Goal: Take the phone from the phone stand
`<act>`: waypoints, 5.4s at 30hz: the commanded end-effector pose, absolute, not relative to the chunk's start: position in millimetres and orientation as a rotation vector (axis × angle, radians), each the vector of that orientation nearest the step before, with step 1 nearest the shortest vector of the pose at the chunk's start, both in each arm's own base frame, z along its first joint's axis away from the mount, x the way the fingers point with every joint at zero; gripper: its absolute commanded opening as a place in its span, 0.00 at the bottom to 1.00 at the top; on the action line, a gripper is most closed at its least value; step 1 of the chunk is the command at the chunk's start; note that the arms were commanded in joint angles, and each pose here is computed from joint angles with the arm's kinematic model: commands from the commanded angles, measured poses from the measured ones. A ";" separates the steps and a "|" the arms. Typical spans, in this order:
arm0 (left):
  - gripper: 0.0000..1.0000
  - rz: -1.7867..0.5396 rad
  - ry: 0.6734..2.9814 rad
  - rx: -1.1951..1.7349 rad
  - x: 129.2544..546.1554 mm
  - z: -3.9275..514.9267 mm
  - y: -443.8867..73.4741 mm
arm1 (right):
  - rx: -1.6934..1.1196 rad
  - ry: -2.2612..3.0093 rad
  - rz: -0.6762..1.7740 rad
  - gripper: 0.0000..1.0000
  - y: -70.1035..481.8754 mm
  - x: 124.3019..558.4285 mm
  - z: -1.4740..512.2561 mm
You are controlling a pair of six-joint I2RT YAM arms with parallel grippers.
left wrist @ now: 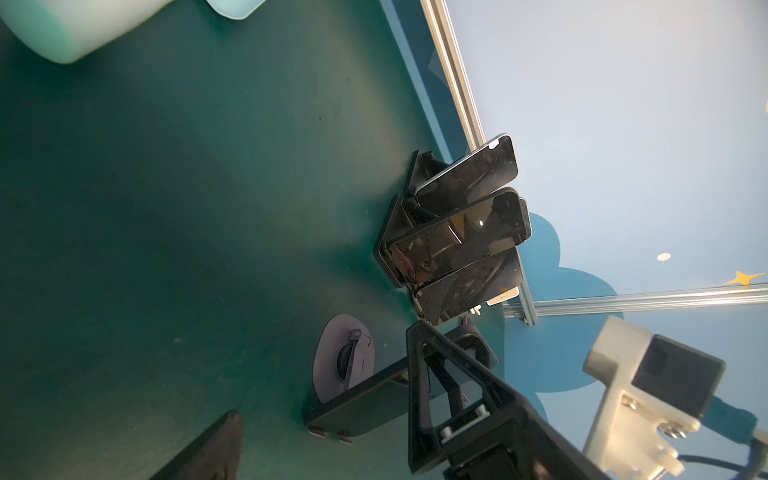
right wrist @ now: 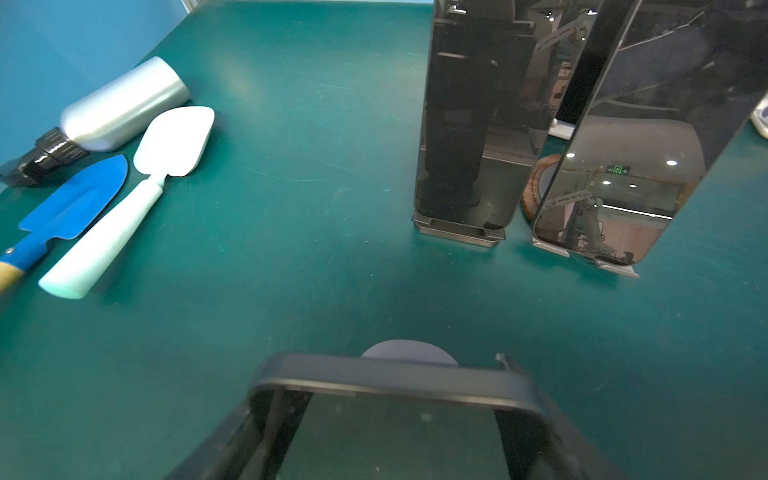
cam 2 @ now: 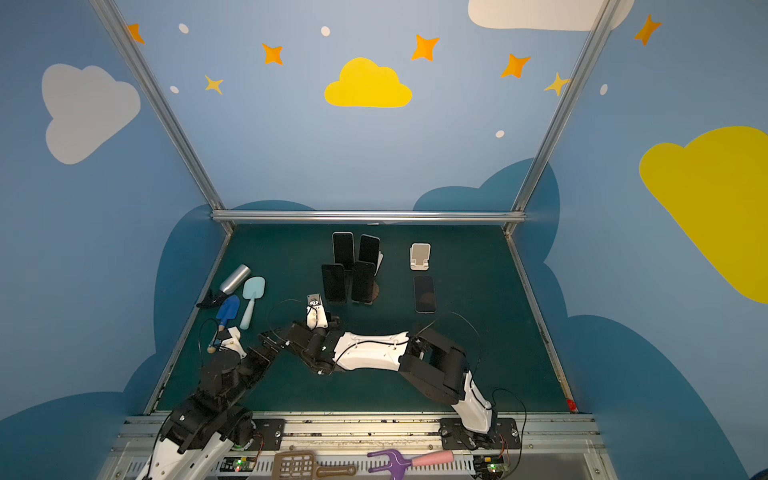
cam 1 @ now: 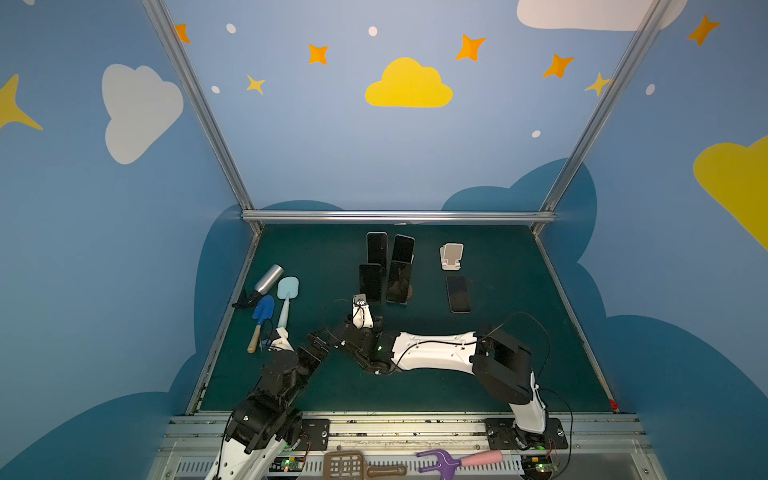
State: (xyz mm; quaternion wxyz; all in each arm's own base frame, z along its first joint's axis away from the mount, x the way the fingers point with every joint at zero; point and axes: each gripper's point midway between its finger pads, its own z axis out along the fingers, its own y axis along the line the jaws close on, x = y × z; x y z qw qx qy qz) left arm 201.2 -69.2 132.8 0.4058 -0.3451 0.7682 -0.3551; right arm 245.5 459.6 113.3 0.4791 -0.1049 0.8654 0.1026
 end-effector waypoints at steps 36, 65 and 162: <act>1.00 -0.960 1.929 -0.834 214.6 153.0 -83.8 | -0.320 2.057 0.433 0.65 444.3 233.1 162.3; 1.00 -0.986 1.916 -0.811 221.1 168.9 -89.6 | -0.293 2.003 0.364 0.63 397.1 234.3 193.2; 1.00 -0.963 1.973 -0.816 236.6 159.6 -99.5 | -0.180 2.751 0.178 0.59 223.3 432.2 60.0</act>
